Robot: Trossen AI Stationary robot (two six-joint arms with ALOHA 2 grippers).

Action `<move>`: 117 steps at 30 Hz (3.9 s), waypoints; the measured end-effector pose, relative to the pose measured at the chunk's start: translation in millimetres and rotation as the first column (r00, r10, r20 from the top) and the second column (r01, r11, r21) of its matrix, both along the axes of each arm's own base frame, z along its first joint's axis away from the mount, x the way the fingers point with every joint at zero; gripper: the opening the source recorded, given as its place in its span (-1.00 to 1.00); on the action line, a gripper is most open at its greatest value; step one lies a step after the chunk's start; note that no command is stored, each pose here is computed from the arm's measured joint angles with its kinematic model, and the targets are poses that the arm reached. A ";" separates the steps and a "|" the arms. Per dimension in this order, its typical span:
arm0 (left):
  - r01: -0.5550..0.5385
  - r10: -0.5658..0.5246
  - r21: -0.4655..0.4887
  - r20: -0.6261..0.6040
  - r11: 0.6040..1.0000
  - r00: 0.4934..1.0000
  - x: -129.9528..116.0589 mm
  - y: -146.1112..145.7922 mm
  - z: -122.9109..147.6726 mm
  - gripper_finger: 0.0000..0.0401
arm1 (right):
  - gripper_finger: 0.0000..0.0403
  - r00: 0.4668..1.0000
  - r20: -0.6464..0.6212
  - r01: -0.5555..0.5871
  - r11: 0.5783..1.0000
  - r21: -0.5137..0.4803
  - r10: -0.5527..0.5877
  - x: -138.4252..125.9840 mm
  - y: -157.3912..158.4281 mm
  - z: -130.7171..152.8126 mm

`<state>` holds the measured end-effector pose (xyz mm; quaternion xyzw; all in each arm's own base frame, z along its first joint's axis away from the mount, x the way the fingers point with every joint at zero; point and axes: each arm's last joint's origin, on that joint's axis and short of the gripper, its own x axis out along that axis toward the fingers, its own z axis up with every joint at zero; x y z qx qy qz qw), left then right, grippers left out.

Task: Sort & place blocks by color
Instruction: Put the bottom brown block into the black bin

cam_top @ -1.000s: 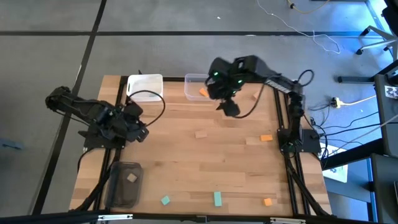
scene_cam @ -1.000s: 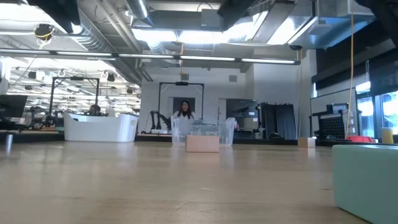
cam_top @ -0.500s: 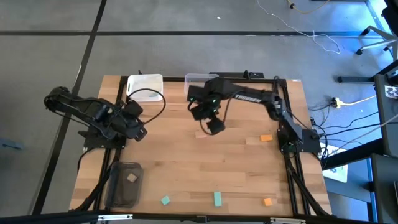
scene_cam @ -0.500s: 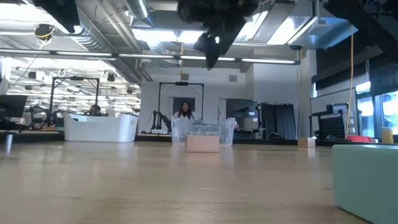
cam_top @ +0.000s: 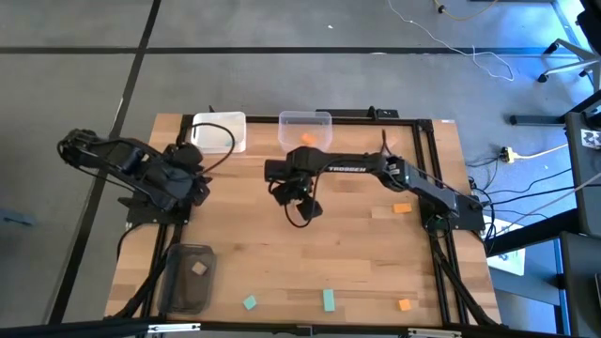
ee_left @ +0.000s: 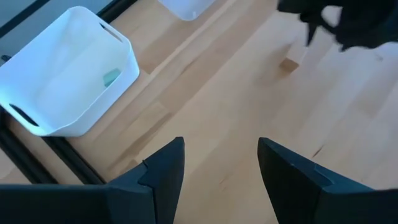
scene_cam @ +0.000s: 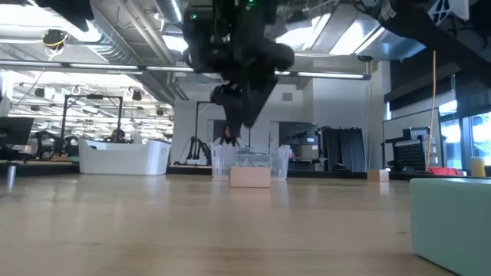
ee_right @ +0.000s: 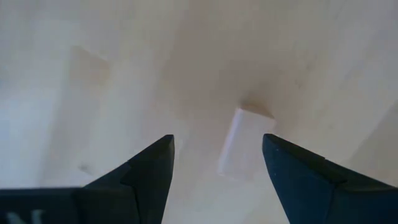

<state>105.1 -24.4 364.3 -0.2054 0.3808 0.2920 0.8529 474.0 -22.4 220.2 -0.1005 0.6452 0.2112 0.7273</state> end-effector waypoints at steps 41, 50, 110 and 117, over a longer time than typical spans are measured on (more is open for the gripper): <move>0.180 -0.195 0.119 0.128 0.976 0.972 -60.7 23.9 13.4 -0.03 | 0.22 0.953 -0.044 0.295 0.951 -0.090 -0.299 -0.1 -9.3 -97.5; 0.178 -0.193 0.117 0.130 0.977 0.973 -60.7 23.9 13.4 -0.03 | -0.14 0.953 0.003 0.301 0.947 -0.116 -0.303 4.8 -10.9 -95.7; -0.004 -0.001 0.182 0.026 0.983 1.000 -47.2 22.2 -31.5 -0.03 | -0.35 0.452 0.857 0.454 0.891 0.017 -0.247 62.0 -12.1 88.8; -0.015 0.000 0.270 0.056 0.963 0.998 -43.3 22.7 -30.7 -0.03 | -0.35 0.324 0.905 0.378 0.915 0.143 -0.275 54.4 -6.5 125.4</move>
